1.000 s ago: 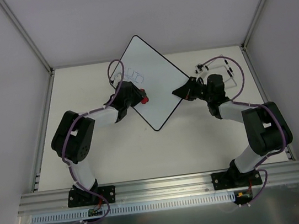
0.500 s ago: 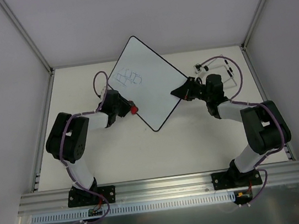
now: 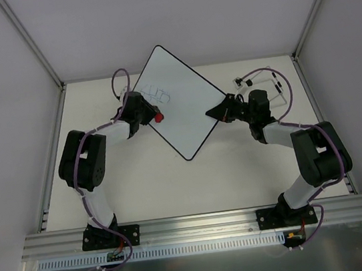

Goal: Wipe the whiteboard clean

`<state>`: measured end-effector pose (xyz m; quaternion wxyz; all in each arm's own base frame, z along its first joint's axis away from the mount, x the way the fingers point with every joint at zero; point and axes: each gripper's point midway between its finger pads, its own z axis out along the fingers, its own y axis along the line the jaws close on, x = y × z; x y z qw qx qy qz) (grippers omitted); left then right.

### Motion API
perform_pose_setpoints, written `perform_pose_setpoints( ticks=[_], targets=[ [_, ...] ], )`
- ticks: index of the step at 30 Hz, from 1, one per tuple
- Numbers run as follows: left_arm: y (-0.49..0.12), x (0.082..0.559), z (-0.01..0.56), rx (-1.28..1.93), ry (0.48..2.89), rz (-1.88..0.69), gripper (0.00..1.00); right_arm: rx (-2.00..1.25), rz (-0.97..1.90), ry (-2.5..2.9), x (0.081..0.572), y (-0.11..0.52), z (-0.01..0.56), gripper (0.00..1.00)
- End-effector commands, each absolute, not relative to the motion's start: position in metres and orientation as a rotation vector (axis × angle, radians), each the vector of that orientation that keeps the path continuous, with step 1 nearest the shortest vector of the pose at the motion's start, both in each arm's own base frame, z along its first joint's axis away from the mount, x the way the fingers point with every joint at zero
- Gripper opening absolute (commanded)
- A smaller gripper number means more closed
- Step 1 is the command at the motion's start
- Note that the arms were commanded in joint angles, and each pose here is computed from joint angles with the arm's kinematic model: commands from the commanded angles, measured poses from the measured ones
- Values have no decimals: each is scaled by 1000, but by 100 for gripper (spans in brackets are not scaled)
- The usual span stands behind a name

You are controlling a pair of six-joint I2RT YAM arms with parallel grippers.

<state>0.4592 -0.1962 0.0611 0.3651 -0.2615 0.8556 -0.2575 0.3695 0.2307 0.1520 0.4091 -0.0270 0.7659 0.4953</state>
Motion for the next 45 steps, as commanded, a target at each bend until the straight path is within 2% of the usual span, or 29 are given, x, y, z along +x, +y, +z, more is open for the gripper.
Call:
perform_pose_setpoints(
  ticks=[1, 5, 9, 14, 22, 27, 35, 45],
  targets=[
    [-205, 495, 87, -581, 2121, -694, 1, -516, 1544, 1743, 305, 277, 209, 0],
    [-228, 516, 106, -484, 2106, -798, 2, -522, 1549, 1740, 304, 278, 210, 0],
    [-254, 510, 106, -367, 2130, -839, 2, -529, 1551, 1736, 305, 279, 212, 0],
    [-296, 479, 97, -191, 2211, -813, 1, -535, 1560, 1737, 306, 281, 211, 0],
    [-325, 448, 95, 57, 2238, -709, 1, -549, 1578, 1750, 300, 282, 207, 0],
    [-308, 460, 88, 23, 2247, -629, 0, -562, 1589, 1755, 295, 282, 205, 0],
    [-226, 519, 95, -163, 2216, -549, 0, -606, 1635, 1768, 276, 281, 202, 1],
    [-164, 542, 63, -283, 2257, -446, 0, -651, 1673, 1767, 264, 285, 202, 0]
  ],
)
